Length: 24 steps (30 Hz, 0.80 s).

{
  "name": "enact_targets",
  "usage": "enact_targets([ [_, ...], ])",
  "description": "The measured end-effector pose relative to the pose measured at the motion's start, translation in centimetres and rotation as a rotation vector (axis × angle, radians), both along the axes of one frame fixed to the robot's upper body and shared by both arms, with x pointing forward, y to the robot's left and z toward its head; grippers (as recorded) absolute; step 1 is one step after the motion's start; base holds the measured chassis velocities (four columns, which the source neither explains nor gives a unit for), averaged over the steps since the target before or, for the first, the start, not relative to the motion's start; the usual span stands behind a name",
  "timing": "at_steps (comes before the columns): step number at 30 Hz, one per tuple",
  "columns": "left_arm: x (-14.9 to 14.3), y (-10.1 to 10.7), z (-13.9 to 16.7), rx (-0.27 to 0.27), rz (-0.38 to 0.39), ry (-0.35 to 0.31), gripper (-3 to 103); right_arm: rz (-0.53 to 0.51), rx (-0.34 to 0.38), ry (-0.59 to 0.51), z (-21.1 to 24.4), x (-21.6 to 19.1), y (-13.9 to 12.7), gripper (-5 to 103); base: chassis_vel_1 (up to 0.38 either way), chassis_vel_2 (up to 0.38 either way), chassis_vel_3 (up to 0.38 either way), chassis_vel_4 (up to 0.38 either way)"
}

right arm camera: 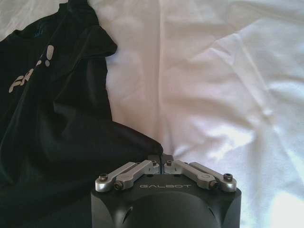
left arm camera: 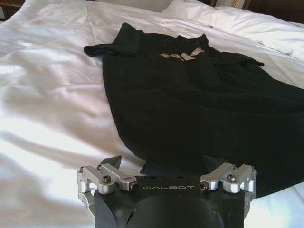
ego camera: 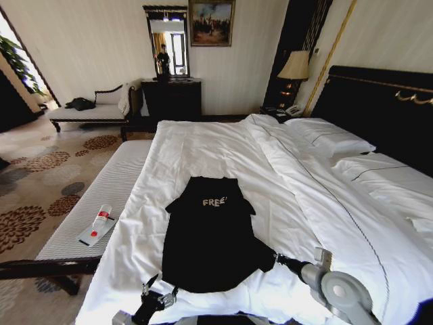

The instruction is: Fold the clothes on the bed.

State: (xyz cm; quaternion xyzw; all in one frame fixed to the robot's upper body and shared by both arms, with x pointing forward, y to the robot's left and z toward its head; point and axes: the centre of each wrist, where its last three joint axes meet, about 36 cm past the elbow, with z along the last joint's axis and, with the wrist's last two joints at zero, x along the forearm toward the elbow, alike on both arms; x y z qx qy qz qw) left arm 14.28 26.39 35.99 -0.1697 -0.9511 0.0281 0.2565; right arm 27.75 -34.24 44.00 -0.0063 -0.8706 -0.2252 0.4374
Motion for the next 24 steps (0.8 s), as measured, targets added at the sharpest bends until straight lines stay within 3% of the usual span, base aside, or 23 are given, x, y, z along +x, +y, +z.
enact_targets([
  [6, 0.2, -0.5, -0.2, -0.004, -0.026, -0.014, 99, -0.003, 0.004, 0.001, -0.1, 0.0, 0.1, 0, 0.000, 0.000, 0.000, 0.000],
  [15, -1.0, -1.4, -1.9, 0.014, -0.067, 0.029, 91, -0.002, 0.000, -0.003, 0.1, 0.1, 0.2, 0, 0.000, 0.000, 0.000, 0.000],
  [24, -0.6, -1.4, -2.0, 0.011, -0.052, 0.007, 84, 0.005, 0.001, -0.009, 0.5, 0.0, 0.6, 0, 0.000, 0.000, 0.000, 0.000],
])
